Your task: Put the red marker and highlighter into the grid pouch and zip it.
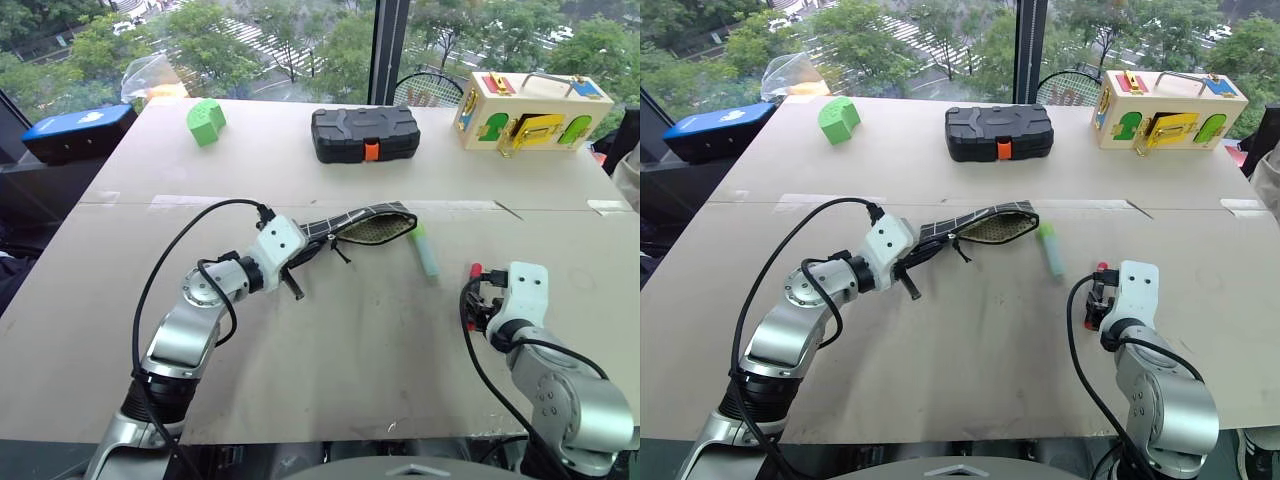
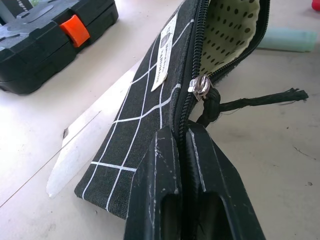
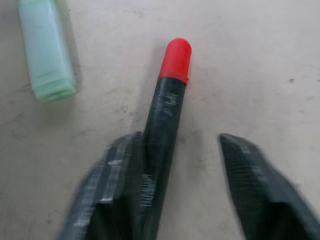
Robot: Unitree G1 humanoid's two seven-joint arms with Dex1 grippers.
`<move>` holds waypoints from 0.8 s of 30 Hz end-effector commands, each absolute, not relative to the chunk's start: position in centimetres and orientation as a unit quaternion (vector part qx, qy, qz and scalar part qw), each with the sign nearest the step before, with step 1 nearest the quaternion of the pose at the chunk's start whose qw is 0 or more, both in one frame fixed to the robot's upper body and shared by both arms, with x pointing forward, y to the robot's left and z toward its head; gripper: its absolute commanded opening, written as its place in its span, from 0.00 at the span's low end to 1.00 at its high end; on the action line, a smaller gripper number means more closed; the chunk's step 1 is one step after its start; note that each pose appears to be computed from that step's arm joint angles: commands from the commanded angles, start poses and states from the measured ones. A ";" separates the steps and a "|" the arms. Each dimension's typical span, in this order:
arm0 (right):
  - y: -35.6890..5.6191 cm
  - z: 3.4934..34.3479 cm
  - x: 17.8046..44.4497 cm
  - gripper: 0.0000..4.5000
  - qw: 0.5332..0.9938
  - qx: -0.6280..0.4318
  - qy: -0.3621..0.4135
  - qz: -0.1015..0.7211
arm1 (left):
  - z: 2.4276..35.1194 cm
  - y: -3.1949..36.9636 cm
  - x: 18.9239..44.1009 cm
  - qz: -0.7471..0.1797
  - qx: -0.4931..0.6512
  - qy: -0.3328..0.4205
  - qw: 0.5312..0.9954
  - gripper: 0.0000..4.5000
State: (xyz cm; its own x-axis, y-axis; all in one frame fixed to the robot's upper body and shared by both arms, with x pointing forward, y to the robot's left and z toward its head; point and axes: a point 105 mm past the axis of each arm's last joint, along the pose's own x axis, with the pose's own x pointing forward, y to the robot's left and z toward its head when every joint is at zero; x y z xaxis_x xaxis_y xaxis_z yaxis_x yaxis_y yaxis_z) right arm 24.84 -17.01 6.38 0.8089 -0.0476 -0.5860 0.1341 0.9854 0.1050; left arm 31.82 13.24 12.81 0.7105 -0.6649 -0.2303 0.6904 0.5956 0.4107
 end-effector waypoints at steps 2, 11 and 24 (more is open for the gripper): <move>-17.0 4.8 24.5 0.75 0.935 0.087 0.341 -0.054 | 13.9 12.8 31.7 -0.378 0.250 0.001 0.891 0.00; -17.5 4.7 24.5 0.31 0.939 0.035 0.340 -0.040 | 13.8 12.8 31.5 -0.377 0.252 -0.002 0.891 0.00; -14.6 16.5 25.5 0.06 0.888 -0.258 0.215 0.314 | 14.1 12.2 31.5 -0.396 0.271 -0.010 0.877 0.00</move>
